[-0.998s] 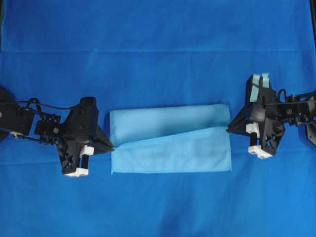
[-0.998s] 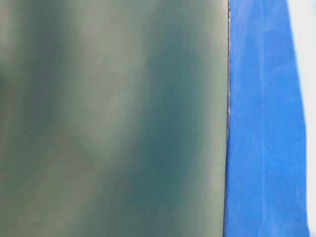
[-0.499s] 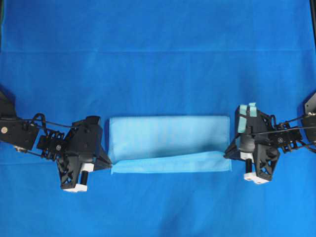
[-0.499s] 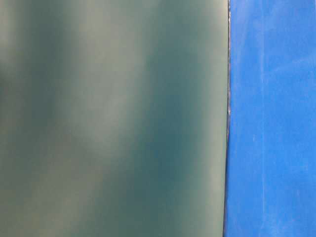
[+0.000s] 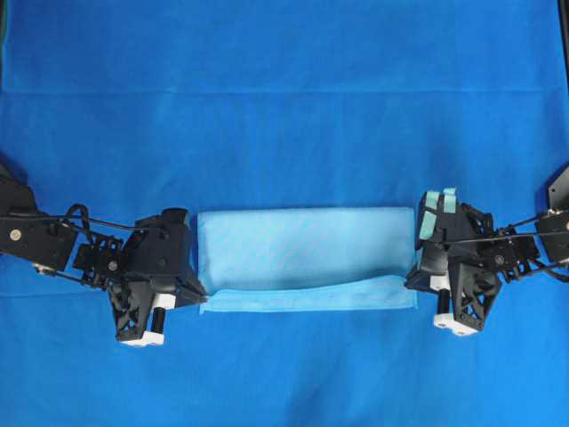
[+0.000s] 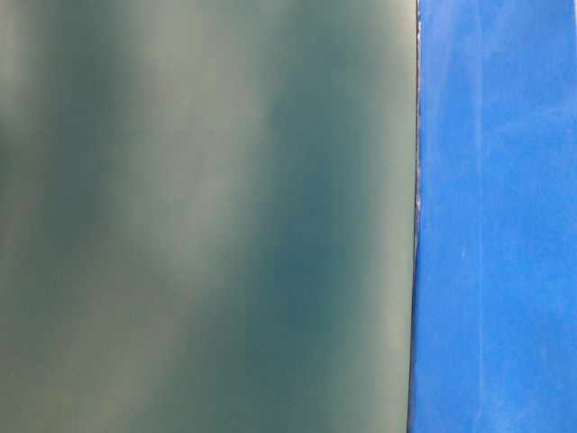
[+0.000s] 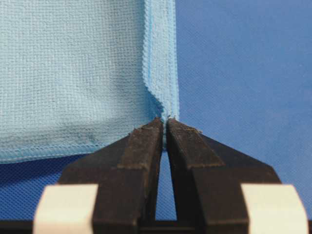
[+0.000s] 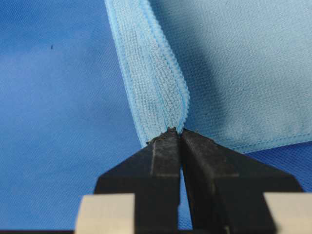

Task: Fold the light blue towel.
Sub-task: 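Lower the held corners onto the near edge and release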

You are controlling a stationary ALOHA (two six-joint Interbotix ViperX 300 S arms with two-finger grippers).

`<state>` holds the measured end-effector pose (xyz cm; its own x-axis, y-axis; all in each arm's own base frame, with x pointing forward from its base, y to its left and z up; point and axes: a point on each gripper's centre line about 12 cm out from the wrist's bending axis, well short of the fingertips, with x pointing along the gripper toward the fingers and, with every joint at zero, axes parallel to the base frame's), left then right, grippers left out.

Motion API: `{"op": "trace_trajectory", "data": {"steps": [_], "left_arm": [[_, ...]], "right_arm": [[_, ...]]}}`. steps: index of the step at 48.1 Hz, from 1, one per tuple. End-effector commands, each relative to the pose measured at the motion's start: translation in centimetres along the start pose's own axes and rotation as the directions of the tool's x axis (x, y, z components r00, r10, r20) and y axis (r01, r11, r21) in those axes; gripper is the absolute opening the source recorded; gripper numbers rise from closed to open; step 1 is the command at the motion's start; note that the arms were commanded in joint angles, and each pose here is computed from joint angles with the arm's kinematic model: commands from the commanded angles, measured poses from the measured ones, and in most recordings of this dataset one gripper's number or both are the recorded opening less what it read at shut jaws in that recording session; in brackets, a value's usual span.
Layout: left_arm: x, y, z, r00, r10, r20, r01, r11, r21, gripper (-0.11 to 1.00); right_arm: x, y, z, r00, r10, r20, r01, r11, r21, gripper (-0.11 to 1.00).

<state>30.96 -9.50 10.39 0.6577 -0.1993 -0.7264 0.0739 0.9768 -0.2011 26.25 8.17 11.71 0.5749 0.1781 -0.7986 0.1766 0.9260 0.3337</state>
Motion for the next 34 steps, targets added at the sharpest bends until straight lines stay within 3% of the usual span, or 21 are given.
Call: {"op": "trace_trajectory", "data": {"steps": [1, 5, 9, 11, 15, 25, 34], "left_arm": [[-0.2, -0.3, 1.0, 1.0, -0.009, 0.029, 0.009, 1.0, -0.008, 0.06], [-0.4, -0.8, 1.1, 0.999, -0.02, 0.035, 0.021, 1.0, -0.012, 0.21], [-1.0, -1.4, 1.4, 0.998, -0.035, 0.045, 0.036, 0.999, -0.004, 0.45], [-1.4, -1.7, 1.5, 0.998, -0.044, 0.049, 0.043, 0.999, 0.011, 0.57], [-2.2, -1.9, 1.9, 0.997, -0.049, 0.058, 0.048, 0.999, 0.02, 0.73], [-3.4, -0.3, 3.4, 0.994, -0.019, 0.109, 0.017, 1.0, 0.016, 0.72], [-3.7, 3.4, 4.4, 0.989, 0.068, 0.134, -0.071, 0.997, 0.017, 0.72]], "right_arm": [[-0.1, 1.1, 0.5, 0.999, 0.031, 0.022, -0.031, 0.999, -0.013, 0.16], [-0.1, 1.9, 0.7, 0.998, 0.05, 0.027, -0.05, 0.998, -0.027, 0.41], [-0.3, 2.9, 0.9, 0.997, 0.072, 0.03, -0.07, 0.996, -0.049, 0.62], [-0.5, 3.1, 1.0, 0.997, 0.075, 0.031, -0.073, 0.996, -0.055, 0.64], [-0.9, 3.2, 1.2, 0.997, 0.071, 0.029, -0.069, 0.995, -0.067, 0.57], [-2.5, 0.9, 2.3, 0.999, 0.0, 0.043, 0.003, 0.998, -0.068, 0.56], [-3.8, -3.7, 3.8, 0.989, -0.116, 0.096, 0.118, 0.993, -0.018, 0.56]]}}
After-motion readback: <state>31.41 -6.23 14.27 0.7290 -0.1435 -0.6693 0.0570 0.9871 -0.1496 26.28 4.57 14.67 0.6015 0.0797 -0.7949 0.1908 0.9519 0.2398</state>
